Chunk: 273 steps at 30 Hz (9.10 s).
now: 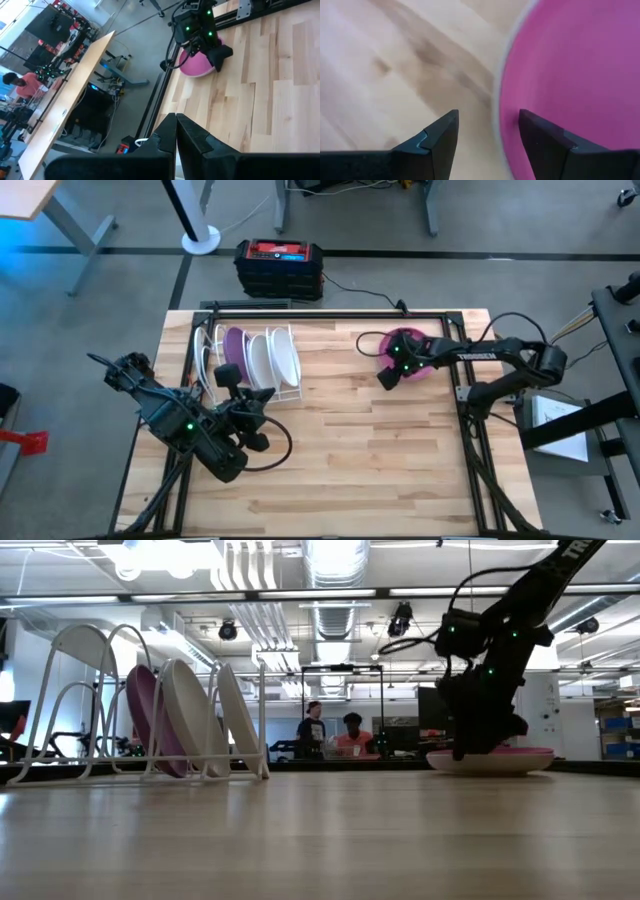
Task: Sort dishes
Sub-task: Put the pink plate into the white dish rack
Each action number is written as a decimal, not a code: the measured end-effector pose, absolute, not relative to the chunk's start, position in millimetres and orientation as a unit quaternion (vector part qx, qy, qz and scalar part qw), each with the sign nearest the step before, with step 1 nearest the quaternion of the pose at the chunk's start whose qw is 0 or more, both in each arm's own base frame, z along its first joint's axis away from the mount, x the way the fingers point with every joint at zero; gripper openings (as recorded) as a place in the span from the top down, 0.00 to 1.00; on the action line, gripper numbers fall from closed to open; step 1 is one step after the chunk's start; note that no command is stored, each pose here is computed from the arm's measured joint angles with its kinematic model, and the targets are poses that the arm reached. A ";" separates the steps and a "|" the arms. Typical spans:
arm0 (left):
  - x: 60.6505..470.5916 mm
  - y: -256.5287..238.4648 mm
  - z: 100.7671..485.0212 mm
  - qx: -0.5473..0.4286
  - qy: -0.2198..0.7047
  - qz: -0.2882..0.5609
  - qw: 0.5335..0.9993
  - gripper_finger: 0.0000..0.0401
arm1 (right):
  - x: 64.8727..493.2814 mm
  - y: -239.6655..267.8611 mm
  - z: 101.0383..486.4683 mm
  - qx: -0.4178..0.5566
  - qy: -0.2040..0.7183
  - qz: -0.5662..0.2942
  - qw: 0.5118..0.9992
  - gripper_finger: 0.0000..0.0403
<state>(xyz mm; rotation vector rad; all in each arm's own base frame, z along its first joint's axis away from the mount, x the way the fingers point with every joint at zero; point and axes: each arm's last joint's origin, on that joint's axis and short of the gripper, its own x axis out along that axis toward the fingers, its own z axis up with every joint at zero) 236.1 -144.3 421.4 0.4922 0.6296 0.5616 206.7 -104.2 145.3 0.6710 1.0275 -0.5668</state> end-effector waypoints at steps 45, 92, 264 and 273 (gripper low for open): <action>236.9 -144.5 419.4 0.239 0.305 0.270 0.881 1.00 | 127.1 -167.8 173.0 0.266 0.434 -0.514 0.691 0.65; 239.4 -146.5 402.1 0.254 0.320 0.273 0.871 1.00 | 161.9 -176.7 163.5 0.330 0.477 -0.434 0.689 0.54; 321.6 -208.4 319.7 0.030 0.191 0.361 0.912 0.54 | 242.6 108.9 262.7 -0.163 -0.156 -0.158 0.961 1.00; 322.8 -208.6 320.8 0.053 0.188 0.361 0.912 0.86 | 244.7 110.1 258.9 -0.139 -0.155 -0.150 0.966 1.00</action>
